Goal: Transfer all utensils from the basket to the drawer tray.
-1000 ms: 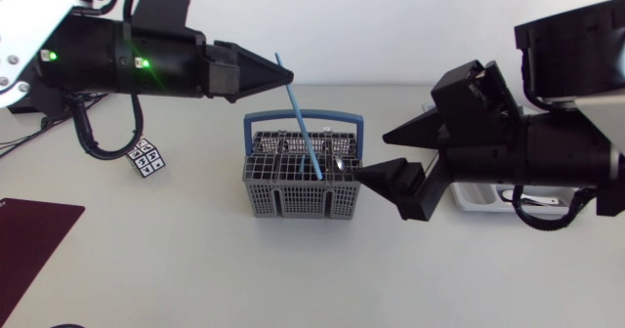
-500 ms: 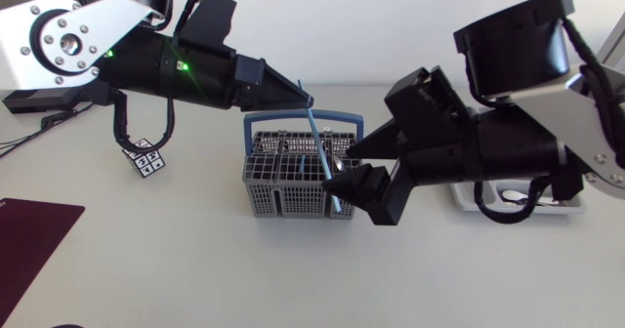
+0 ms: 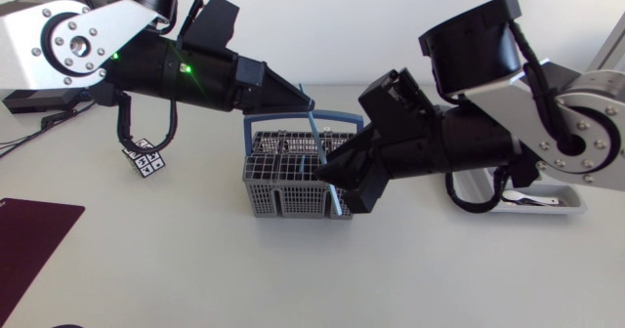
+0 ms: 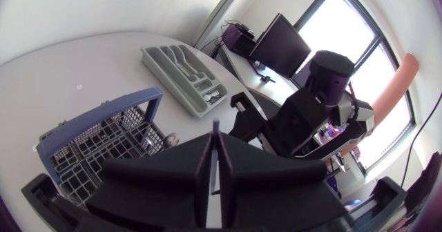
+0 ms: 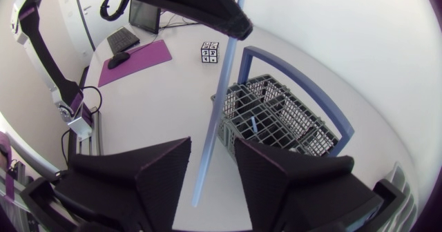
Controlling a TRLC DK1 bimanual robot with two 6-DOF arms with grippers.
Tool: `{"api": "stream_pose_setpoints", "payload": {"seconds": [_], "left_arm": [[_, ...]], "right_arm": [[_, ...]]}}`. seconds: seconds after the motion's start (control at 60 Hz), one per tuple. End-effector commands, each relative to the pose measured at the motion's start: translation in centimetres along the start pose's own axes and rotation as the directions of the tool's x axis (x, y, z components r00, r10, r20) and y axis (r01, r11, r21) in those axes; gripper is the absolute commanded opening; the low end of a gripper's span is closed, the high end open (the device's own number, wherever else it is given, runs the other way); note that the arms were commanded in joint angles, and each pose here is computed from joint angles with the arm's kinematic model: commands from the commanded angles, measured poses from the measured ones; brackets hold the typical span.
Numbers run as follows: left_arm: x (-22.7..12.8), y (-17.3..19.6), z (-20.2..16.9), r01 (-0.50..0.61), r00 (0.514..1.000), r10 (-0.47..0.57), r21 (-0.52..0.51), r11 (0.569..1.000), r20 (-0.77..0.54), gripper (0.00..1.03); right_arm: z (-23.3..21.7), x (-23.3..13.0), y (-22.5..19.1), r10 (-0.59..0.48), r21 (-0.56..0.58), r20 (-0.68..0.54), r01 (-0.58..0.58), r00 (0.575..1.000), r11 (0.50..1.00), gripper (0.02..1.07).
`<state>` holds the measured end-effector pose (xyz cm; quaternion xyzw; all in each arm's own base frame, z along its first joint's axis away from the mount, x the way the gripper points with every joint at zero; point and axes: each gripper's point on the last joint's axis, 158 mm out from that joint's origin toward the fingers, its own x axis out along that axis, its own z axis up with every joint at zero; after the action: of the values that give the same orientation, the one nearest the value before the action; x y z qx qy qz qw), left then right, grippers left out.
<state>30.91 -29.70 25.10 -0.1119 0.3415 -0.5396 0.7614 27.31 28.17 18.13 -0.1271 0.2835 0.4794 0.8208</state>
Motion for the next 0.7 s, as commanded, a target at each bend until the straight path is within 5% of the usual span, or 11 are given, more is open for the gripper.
{"api": "stream_pose_setpoints", "payload": {"seconds": [0.0, 0.2, 0.383, 0.617, 0.683], "left_arm": [[-0.2, 0.0, 0.6, 0.014, 1.000, -0.014, -0.019, 1.000, 0.006, 0.03], [-0.2, 0.2, 0.4, 0.012, 1.000, -0.011, -0.016, 1.000, 0.006, 0.03], [-0.3, 0.4, 0.6, 0.009, 1.000, -0.009, -0.013, 1.000, 0.012, 0.04], [-2.3, -0.8, 4.3, -0.002, 0.992, -0.008, 0.074, 0.997, 0.130, 0.54], [-3.9, -1.2, 6.7, -0.025, 0.980, 0.003, 0.105, 0.994, 0.201, 0.58]], "right_arm": [[0.8, 0.4, 0.1, 0.011, 0.024, 0.009, -0.011, 1.000, 1.000, 0.32], [0.8, 0.5, 0.1, 0.032, 0.043, 0.012, -0.032, 0.999, 0.999, 0.08], [0.2, 0.7, 0.4, 0.050, 0.068, -0.014, -0.049, 0.999, 0.996, 0.07], [-0.6, 0.8, 1.5, 0.084, 0.063, -0.046, -0.081, 0.995, 0.995, 0.07], [-1.1, 0.7, 1.7, 0.093, 0.061, -0.055, -0.089, 0.994, 0.994, 0.07]]}}
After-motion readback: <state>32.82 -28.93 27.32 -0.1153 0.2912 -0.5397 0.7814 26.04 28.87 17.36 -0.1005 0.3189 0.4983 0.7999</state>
